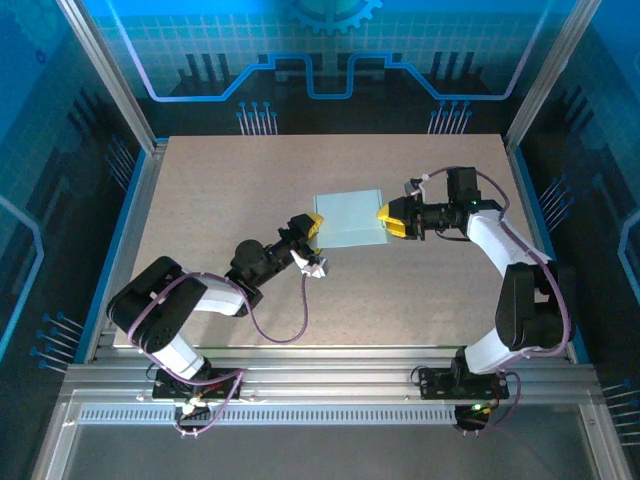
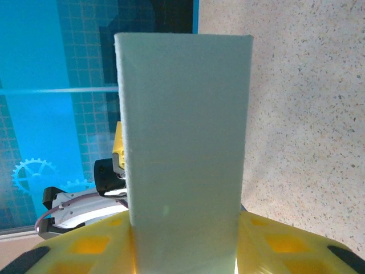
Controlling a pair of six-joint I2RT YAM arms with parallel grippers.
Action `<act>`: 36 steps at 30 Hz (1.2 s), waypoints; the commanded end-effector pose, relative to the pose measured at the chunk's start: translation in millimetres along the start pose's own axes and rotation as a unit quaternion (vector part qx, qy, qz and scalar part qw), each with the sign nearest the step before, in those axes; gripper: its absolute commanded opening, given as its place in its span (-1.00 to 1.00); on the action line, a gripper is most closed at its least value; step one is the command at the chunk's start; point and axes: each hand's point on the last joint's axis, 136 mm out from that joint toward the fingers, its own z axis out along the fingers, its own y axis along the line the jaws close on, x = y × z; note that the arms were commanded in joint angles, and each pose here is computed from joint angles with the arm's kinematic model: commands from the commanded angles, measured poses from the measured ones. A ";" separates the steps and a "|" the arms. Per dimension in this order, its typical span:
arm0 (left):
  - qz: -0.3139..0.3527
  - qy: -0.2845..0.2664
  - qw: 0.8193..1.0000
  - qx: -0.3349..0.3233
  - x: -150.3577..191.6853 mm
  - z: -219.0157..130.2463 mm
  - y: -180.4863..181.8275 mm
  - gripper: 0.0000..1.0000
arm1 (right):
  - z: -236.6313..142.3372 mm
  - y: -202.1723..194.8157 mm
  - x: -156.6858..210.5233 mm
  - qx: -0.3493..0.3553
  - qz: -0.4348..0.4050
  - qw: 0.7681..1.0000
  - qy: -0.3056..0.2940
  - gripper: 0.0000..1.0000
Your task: Fold the paper box
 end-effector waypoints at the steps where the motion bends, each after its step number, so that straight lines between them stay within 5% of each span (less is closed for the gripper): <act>1: -0.017 -0.023 1.000 -0.008 -8.7 7.3 4.6 -0.08 | -4.3 18.2 -1.8 -0.013 -0.023 1.000 0.001 -0.12; 9: -0.062 -0.013 0.998 -0.011 -4.3 9.1 5.4 -0.23 | -5.0 16.5 -3.2 -0.003 -0.019 1.000 -0.004 -0.02; 17: -0.123 -0.012 0.992 0.010 -1.8 10.5 -11.1 -0.35 | -21.7 22.6 -12.7 0.027 -0.031 0.998 -0.046 0.43; 26: -0.215 0.008 0.974 0.068 3.3 8.3 -36.0 -0.39 | -61.8 33.7 -20.4 0.132 -0.113 0.976 -0.129 0.50; 29: -0.271 0.030 0.956 0.111 7.0 2.0 -46.3 -0.39 | -73.8 43.1 -11.4 0.193 -0.187 0.954 -0.137 0.51; 36: -0.405 0.047 0.888 0.214 -0.8 -19.0 -67.8 -0.39 | -83.2 49.8 16.3 0.349 -0.370 0.851 -0.132 0.49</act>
